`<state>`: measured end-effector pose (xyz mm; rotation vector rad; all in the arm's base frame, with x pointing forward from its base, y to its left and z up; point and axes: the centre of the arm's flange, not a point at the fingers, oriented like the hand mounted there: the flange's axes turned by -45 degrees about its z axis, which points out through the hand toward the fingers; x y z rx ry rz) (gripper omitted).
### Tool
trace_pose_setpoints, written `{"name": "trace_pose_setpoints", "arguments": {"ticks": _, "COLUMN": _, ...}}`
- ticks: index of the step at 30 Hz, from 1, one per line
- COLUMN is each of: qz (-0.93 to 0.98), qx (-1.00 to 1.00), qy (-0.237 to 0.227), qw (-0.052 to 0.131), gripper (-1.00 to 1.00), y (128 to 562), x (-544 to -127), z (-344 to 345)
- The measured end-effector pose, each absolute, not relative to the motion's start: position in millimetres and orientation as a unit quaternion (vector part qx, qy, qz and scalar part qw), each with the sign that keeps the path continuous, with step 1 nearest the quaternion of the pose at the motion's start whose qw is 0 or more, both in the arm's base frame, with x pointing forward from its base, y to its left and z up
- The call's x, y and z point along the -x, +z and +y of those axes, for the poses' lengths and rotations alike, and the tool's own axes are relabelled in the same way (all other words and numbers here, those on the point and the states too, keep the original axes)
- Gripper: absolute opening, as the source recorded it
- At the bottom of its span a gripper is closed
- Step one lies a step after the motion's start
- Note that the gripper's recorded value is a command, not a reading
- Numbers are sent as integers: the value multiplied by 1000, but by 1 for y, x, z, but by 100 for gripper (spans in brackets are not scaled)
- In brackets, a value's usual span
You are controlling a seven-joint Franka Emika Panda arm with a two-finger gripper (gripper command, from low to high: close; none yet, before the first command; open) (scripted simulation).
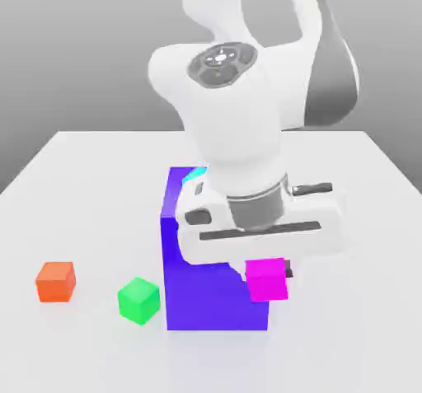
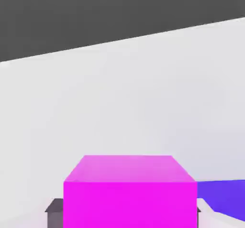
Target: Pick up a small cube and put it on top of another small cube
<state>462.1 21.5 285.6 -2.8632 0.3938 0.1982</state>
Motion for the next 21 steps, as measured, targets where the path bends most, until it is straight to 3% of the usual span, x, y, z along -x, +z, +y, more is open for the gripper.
{"name": "trace_pose_setpoints", "arguments": {"ticks": 15, "qz": 561, "qx": 819, "qy": 73, "qw": 95, "gripper": -100, "y": 305, "x": -413, "z": -131}}
{"name": "trace_pose_setpoints", "arguments": {"ticks": 17, "qz": 608, "qx": 786, "qy": 71, "qw": 86, "gripper": -100, "y": 304, "x": -402, "z": -145}}
{"name": "trace_pose_setpoints", "arguments": {"ticks": 21, "qz": 664, "qx": 744, "qy": 54, "qw": 50, "gripper": -100, "y": 285, "x": -381, "z": -145}}
